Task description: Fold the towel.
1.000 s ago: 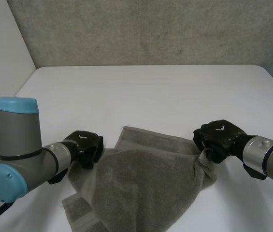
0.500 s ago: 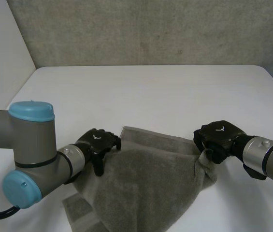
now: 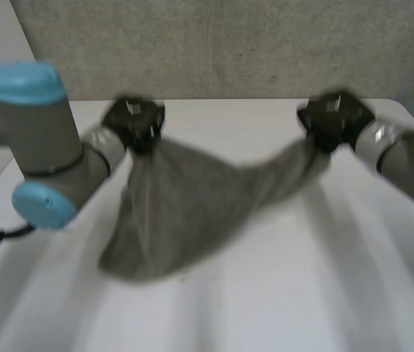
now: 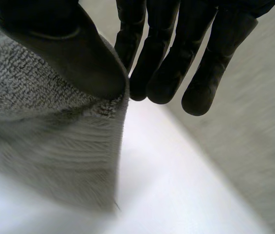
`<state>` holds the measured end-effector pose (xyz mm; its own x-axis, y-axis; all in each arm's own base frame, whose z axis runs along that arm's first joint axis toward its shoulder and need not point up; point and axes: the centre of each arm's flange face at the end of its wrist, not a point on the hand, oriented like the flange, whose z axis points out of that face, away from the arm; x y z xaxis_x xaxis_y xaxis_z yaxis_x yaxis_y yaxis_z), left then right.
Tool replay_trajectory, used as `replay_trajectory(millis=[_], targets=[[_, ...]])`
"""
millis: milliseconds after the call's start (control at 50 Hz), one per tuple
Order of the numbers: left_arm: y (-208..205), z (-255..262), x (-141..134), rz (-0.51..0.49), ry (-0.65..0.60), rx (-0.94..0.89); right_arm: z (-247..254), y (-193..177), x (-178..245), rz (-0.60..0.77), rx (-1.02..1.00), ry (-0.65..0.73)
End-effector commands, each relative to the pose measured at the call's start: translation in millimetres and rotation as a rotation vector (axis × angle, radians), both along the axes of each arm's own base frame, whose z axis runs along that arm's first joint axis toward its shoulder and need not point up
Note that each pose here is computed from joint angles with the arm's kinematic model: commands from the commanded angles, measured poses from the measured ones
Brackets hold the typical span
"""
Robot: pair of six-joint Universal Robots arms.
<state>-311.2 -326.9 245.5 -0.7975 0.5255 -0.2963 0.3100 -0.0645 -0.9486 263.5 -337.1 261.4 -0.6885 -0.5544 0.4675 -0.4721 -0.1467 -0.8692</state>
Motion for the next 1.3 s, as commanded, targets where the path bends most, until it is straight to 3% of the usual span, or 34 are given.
replay_trajectory(millis=[20,100,180,340,440,600,900,1300], targets=[[-23.1,108.0,4.5,0.124,0.174,-0.314,114.7,-39.2,4.9,-0.124,-0.474,-0.234],[-14.9,122.4,10.3,0.147,0.211,-0.328,129.1,-34.5,3.0,-0.111,-0.459,-0.361],[-9.0,98.5,13.0,0.141,0.199,-0.237,108.3,-29.8,5.9,-0.101,-0.361,-0.351],[8.3,8.2,21.1,0.141,0.086,-0.001,19.3,-15.7,17.1,-0.031,-0.107,-0.199],[29.4,-65.4,30.4,0.141,-0.004,0.144,-64.6,-2.5,16.9,0.006,0.083,-0.048],[61.7,-108.5,43.4,0.131,-0.105,0.264,-115.8,21.5,6.3,0.021,0.198,0.094],[82.0,-67.0,50.4,0.123,-0.065,0.171,-93.1,42.5,-5.1,0.014,0.176,0.092],[71.7,-89.4,66.0,0.176,-0.111,0.230,-95.0,47.3,-10.8,0.010,0.192,0.096]])
